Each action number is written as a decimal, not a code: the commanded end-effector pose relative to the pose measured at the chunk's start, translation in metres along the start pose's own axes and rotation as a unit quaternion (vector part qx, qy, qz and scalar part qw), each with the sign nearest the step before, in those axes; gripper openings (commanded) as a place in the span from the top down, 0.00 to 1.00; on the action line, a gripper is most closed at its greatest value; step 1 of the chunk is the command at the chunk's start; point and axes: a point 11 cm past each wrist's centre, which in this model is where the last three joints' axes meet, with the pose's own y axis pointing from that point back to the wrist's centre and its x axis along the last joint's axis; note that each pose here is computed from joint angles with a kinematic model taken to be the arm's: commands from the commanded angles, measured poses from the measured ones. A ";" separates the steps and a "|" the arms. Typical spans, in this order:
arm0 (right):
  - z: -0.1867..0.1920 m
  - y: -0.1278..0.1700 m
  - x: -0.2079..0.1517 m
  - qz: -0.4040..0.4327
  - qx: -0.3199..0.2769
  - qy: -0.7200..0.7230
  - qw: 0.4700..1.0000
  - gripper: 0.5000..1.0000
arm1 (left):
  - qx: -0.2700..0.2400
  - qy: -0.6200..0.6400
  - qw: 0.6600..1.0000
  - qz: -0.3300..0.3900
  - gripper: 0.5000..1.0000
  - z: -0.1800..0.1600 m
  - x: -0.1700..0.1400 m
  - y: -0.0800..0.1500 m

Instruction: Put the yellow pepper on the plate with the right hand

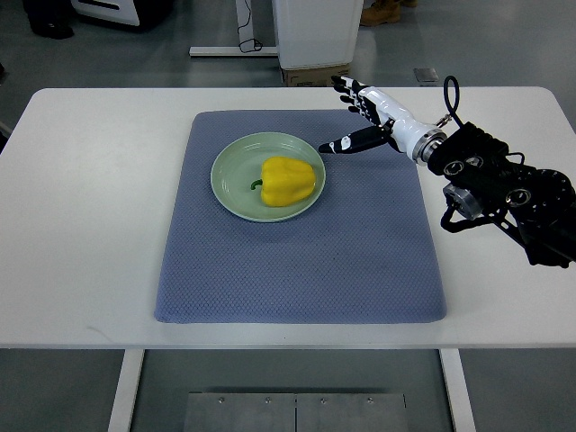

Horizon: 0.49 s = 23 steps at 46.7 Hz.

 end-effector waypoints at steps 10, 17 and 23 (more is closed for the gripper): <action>0.023 0.011 0.038 0.092 -0.018 -0.118 0.989 0.01 | 0.000 0.000 1.000 0.000 0.00 0.000 0.000 0.000; 0.038 0.019 0.052 0.128 -0.027 -0.166 0.977 0.01 | 0.000 0.000 1.000 0.000 0.00 0.000 0.000 0.000; 0.049 0.025 0.057 0.146 -0.031 -0.200 0.968 0.01 | 0.000 0.000 1.000 0.000 0.00 0.000 0.000 0.000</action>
